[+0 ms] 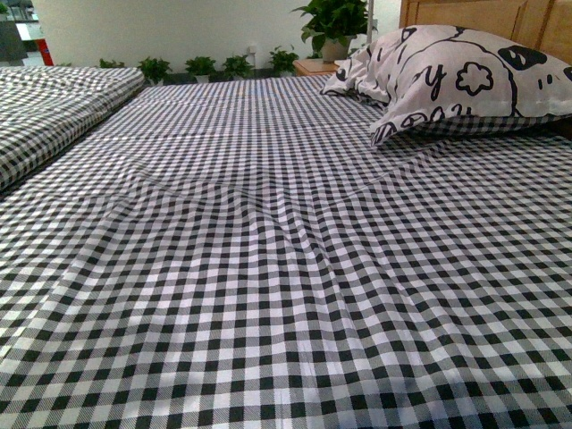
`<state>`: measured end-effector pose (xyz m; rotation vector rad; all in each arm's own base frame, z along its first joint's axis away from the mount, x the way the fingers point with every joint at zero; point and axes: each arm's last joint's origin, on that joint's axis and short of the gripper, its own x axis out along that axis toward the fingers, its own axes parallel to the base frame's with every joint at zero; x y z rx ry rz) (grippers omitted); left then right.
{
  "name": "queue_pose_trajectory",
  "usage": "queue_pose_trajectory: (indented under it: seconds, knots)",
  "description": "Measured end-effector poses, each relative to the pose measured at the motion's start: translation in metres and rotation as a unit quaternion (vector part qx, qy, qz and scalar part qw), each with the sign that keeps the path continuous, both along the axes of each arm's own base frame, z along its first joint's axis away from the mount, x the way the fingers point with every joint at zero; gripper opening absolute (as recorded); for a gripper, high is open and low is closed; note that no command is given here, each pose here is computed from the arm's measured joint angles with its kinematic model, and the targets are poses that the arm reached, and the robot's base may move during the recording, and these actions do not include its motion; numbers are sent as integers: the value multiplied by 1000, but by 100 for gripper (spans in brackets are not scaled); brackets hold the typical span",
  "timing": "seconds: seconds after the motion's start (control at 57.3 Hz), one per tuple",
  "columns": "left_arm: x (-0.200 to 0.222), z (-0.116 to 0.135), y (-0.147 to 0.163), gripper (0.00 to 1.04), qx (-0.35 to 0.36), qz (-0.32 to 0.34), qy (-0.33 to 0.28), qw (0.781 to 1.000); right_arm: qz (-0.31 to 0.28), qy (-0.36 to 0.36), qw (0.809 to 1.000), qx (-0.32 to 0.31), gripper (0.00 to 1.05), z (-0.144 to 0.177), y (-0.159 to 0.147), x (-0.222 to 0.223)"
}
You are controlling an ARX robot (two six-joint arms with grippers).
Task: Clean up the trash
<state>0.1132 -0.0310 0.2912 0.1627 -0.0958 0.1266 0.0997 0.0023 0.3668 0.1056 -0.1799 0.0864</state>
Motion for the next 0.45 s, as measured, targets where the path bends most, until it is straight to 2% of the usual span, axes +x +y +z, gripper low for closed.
queue_pose_trajectory:
  seconds: [0.453]
  knots:
    - [0,0,0,29,0,0,0,1000,0,0,1000,0,20,0,0,0]
